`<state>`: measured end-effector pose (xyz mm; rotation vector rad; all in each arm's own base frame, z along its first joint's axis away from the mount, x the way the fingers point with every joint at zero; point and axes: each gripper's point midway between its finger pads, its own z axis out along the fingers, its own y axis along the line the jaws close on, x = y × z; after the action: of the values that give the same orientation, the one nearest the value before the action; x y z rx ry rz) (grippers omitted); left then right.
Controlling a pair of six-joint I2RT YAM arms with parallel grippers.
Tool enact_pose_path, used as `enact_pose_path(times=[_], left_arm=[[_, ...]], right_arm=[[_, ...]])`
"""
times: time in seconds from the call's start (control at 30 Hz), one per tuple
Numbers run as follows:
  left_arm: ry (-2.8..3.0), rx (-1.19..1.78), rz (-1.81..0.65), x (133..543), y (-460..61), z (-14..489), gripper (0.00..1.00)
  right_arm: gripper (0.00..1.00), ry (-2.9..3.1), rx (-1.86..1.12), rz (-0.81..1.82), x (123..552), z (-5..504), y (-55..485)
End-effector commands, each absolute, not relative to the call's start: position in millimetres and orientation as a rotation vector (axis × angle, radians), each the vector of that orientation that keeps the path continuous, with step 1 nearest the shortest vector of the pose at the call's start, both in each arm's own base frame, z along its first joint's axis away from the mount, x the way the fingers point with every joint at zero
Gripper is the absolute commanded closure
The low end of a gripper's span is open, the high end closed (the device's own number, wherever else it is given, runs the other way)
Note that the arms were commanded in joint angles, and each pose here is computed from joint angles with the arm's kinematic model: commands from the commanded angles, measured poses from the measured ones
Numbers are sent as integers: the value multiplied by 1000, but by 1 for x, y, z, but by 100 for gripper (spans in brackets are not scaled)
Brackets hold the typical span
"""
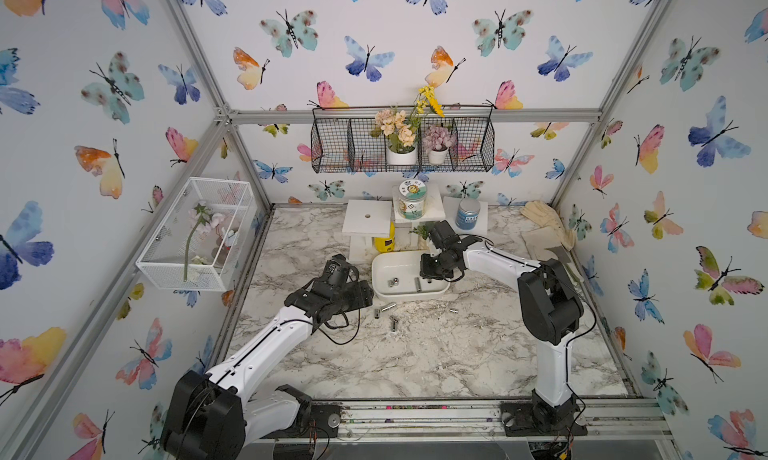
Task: Put the socket on the desktop into the storage box
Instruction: Place the socket head in the storage box.
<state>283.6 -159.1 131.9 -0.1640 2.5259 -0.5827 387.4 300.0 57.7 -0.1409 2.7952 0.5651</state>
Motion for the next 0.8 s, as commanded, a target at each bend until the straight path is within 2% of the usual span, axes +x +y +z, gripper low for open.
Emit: enact_pose_path(times=[0.0, 0.77], left_arm=[[2540, -168, -589, 282, -158, 128, 26], [2556, -168, -584, 283, -160, 120, 26]], right_arm=[[82, 2781, -139, 604, 393, 59, 311], [74, 2803, -123, 569, 399, 39, 312]])
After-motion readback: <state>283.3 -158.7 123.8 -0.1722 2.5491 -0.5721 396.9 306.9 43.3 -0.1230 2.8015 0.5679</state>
